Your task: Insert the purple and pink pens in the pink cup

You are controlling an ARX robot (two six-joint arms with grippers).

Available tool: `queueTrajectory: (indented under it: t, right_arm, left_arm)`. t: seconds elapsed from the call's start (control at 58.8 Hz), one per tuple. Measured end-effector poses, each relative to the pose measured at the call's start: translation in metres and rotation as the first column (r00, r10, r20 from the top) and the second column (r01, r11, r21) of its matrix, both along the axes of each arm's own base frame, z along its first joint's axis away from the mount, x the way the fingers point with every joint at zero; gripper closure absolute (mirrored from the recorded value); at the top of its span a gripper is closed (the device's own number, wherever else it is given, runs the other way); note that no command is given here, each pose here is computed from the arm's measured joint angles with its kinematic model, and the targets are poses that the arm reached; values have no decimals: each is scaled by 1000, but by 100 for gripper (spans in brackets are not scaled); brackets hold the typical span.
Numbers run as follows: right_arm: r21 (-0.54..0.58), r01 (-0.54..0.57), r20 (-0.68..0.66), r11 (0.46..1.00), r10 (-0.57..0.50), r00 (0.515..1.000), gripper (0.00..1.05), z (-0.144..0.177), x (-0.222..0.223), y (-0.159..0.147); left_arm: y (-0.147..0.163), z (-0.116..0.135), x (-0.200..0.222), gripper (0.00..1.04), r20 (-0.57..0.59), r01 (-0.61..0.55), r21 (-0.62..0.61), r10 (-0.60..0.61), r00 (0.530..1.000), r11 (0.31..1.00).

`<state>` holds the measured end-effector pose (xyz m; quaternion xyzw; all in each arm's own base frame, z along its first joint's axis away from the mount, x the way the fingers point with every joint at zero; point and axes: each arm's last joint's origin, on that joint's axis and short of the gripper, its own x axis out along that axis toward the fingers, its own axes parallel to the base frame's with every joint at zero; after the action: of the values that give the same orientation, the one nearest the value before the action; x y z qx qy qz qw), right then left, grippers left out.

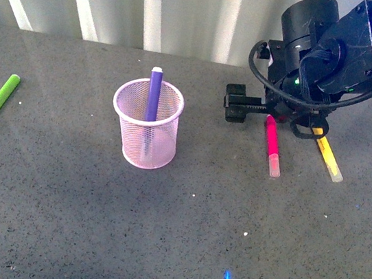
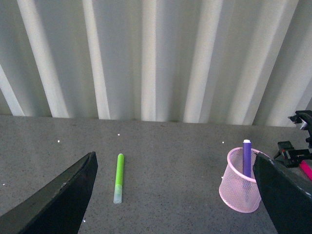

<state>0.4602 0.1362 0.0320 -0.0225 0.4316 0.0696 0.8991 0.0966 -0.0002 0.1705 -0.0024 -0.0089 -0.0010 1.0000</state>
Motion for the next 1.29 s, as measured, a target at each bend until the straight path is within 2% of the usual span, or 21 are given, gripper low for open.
queueTrajectory:
  t: [0.357, 0.493, 0.766, 0.919, 1.157, 1.293]
  right_arm:
    - [29, 61, -19, 998, -61, 998, 7, -4, -1, 2]
    - [36, 80, -28, 996, -79, 996, 29, -5, 0, 1]
    - [59, 86, -29, 995, -85, 996, 66, -5, 2, -5]
    - [78, 76, -26, 994, -74, 997, 91, -6, 1, -6]
    - [74, 79, -8, 994, -78, 997, 93, -6, -6, -9]
    - [27, 90, 53, 996, -92, 994, 93, -4, -13, -13]
  left_arm:
    - [0, 0, 0, 7, 0, 0, 0, 0, 1000, 1000]
    - [0, 0, 0, 7, 0, 0, 0, 0, 1000, 1000]
    - [0, 0, 0, 7, 0, 0, 0, 0, 1000, 1000]
    - [0, 0, 0, 7, 0, 0, 0, 0, 1000, 1000]
    - [0, 0, 0, 7, 0, 0, 0, 0, 1000, 1000]
    - [0, 0, 0, 7, 0, 0, 0, 0, 1000, 1000]
